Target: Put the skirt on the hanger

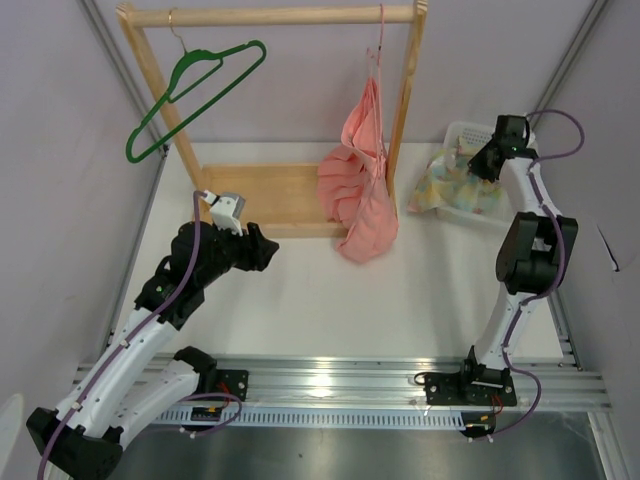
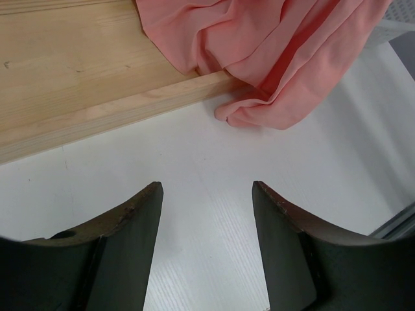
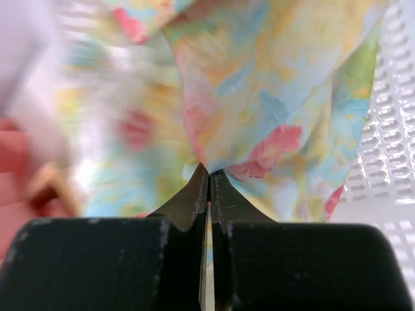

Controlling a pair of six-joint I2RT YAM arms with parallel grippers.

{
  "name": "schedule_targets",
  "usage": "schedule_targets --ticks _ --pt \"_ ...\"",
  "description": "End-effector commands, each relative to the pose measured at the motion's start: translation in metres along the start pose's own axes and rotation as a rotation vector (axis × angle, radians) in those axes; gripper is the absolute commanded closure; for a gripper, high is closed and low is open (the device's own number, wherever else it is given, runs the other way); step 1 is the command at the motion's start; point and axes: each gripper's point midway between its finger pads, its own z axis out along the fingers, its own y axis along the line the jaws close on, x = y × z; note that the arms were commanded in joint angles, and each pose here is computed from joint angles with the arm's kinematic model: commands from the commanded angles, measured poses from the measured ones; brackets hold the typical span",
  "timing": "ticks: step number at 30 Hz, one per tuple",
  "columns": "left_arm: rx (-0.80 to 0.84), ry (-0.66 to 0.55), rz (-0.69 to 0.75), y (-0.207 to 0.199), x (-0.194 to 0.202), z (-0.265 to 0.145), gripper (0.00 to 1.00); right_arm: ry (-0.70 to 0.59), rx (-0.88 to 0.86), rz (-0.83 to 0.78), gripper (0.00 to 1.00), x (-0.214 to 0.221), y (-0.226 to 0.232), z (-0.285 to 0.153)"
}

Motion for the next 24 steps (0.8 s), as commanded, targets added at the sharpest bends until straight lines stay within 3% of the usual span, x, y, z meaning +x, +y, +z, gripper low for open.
schedule_targets --ticks 1,7,15,24 --pt "-0.002 -0.039 -0.009 0.000 -0.010 -0.001 0.37 -0.196 -0.145 -0.019 1.00 -0.064 0.050 -0.083" --pt "0.002 -0.042 -0.008 -0.001 -0.011 -0.002 0.37 -0.270 -0.223 -0.056 1.00 -0.077 0.068 -0.137" --pt "0.003 -0.045 -0.008 -0.001 -0.012 -0.002 0.37 -0.448 -0.379 -0.109 1.00 -0.092 0.101 -0.269" --pt "0.004 -0.058 -0.004 -0.001 -0.014 -0.004 0.37 -0.550 -0.500 -0.151 1.00 -0.071 0.100 -0.390"
